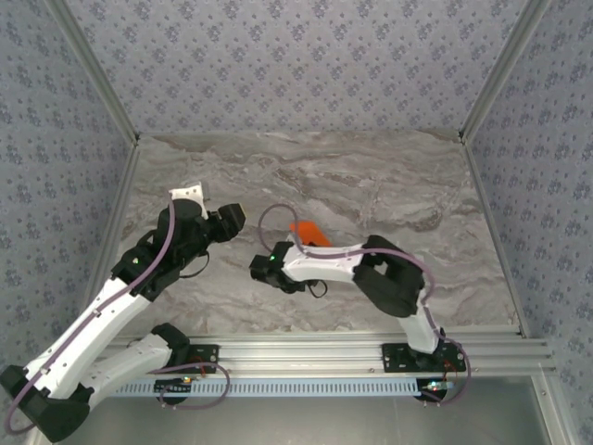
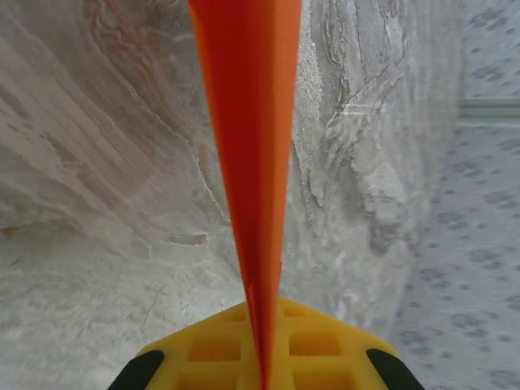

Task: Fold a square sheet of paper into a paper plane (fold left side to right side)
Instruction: Turn over the paper at the center of the table.

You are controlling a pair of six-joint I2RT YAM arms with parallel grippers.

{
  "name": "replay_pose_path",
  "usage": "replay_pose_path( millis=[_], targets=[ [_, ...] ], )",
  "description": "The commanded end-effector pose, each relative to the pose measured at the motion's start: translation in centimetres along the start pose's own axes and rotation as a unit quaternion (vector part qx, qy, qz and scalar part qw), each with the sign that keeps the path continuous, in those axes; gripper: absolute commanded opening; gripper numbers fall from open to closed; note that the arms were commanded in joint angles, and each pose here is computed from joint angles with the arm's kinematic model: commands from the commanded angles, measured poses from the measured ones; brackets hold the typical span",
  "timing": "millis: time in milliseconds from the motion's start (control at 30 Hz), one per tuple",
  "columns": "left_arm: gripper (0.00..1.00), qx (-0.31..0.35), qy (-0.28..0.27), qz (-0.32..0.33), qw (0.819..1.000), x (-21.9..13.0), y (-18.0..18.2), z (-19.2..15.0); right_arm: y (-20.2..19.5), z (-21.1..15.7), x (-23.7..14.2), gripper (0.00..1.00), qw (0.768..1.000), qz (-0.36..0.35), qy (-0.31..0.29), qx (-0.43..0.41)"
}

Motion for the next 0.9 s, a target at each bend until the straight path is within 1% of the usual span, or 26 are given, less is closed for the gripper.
replay_pose_path(
  millis=[0, 133, 200, 367, 500, 567, 633, 733, 800, 867],
  targets=[
    [0.67, 0.006, -0.006, 0.016, 1.000, -0.4, 0.7, 0.2, -0.4, 0.7, 0.2, 0.08, 0.998, -0.043, -0.001, -0.038],
    [0.67, 0.006, -0.005, 0.017, 1.000, -0.3, 0.8, 0.1, 2.2, 0.4, 0.9, 0.11, 0.998, -0.007, 0.010, -0.054],
    [0.68, 0.007, -0.003, 0.018, 1.000, -0.2, 0.8, 0.0, 3.2, 0.2, 1.1, 0.16, 0.998, 0.013, 0.013, -0.058],
    [0.70, 0.014, 0.022, 0.029, 0.999, 0.9, 1.0, -0.8, 5.5, -0.4, 0.6, 0.33, 0.994, 0.089, 0.018, -0.061],
    [0.70, 0.012, 0.036, 0.016, 0.999, 1.7, 0.4, -1.1, 6.4, -0.5, -1.3, 0.50, 0.985, 0.171, -0.009, -0.031],
    [0.70, 0.010, 0.040, 0.010, 0.999, 1.9, 0.2, -1.2, 6.0, -0.9, -2.2, 0.56, 0.979, 0.203, -0.021, -0.012],
    [0.70, 0.005, 0.046, 0.001, 0.999, 2.2, 0.0, -1.4, 5.5, -1.2, -3.4, 0.64, 0.970, 0.238, -0.042, 0.012],
    [0.71, -0.010, 0.068, -0.022, 0.997, 3.2, -0.5, -2.3, 4.2, -1.9, -5.3, 0.76, 0.948, 0.303, -0.086, 0.053],
    [0.71, -0.019, 0.091, -0.051, 0.994, 4.4, -1.4, -3.4, 2.9, -2.1, -6.6, 0.83, 0.923, 0.355, -0.115, 0.092],
    [0.70, -0.030, 0.121, -0.082, 0.989, 5.7, -2.4, -4.8, 1.1, -2.2, -7.5, 0.87, 0.896, 0.397, -0.143, 0.141]
  ],
)
Point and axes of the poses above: each hand's point on the last joint's axis, 136 mm out from that joint toward the fingers, its own x axis out along the fingers, its own y axis along the line the jaws close on, z = x × y, the point moved 1 cm from there along -x, back along the fingers, and after that the axes turned 5 degrees about x, right-handed, at the moved point
